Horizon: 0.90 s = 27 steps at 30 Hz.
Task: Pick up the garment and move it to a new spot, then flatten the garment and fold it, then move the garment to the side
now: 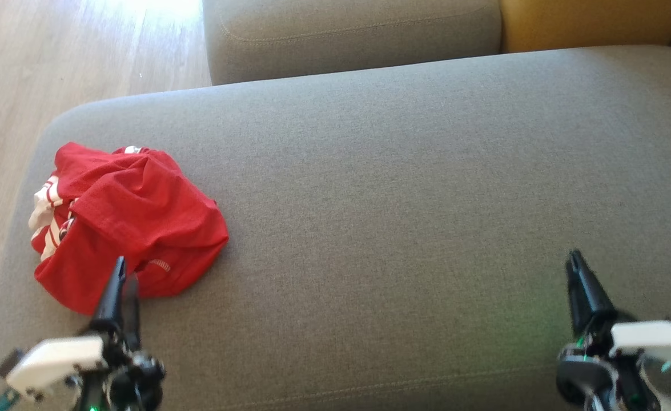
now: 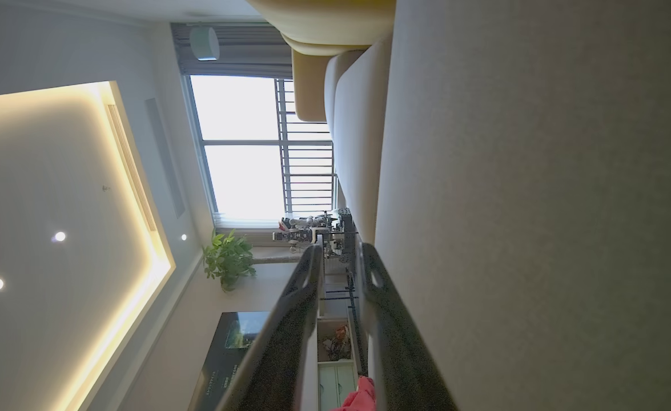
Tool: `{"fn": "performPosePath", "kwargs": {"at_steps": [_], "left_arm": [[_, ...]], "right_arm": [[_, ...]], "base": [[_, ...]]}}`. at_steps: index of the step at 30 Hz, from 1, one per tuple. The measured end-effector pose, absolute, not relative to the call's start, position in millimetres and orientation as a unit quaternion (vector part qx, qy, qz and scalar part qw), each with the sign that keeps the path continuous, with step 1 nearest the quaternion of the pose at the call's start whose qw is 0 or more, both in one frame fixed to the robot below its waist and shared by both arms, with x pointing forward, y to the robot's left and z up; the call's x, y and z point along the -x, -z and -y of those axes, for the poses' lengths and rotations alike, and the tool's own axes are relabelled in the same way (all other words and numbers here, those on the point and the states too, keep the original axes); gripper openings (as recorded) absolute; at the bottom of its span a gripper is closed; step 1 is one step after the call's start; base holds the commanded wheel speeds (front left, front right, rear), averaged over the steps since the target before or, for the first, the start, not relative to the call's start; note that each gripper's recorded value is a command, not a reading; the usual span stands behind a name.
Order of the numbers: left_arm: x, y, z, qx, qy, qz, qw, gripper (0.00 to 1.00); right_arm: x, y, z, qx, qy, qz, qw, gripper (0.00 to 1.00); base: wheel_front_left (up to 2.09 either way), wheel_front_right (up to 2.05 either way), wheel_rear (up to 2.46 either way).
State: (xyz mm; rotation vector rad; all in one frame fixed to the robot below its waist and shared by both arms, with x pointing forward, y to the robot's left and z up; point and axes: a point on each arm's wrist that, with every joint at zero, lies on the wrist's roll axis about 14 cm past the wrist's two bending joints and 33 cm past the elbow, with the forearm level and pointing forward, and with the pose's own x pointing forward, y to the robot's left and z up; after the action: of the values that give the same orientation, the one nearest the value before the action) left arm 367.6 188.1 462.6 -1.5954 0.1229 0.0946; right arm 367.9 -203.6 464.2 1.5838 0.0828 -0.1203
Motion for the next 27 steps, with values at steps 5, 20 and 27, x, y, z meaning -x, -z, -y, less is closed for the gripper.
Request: {"fn": "performPosePath", "kwargs": {"at_steps": [5, 20, 27], "left_arm": [[-344, -427, -186, 0.717, -0.085, -0.093, 0.686, 1.00], [-349, -438, -194, 0.696, -0.086, -0.068, 0.710, 1.00], [-353, -451, -200, 0.676, -0.079, -0.047, 0.731, 1.00]], "right_arm": [[-347, -432, 203, -0.710, 0.091, -0.072, 0.694, 1.00], [-349, -442, 209, -0.688, 0.092, -0.051, 0.718, 1.00], [-353, -454, 217, -0.649, 0.087, -0.032, 0.755, 1.00]], "base": [[0.00, 0.00, 0.00], [0.00, 0.00, 0.00], [0.00, 0.00, 0.00]]}}
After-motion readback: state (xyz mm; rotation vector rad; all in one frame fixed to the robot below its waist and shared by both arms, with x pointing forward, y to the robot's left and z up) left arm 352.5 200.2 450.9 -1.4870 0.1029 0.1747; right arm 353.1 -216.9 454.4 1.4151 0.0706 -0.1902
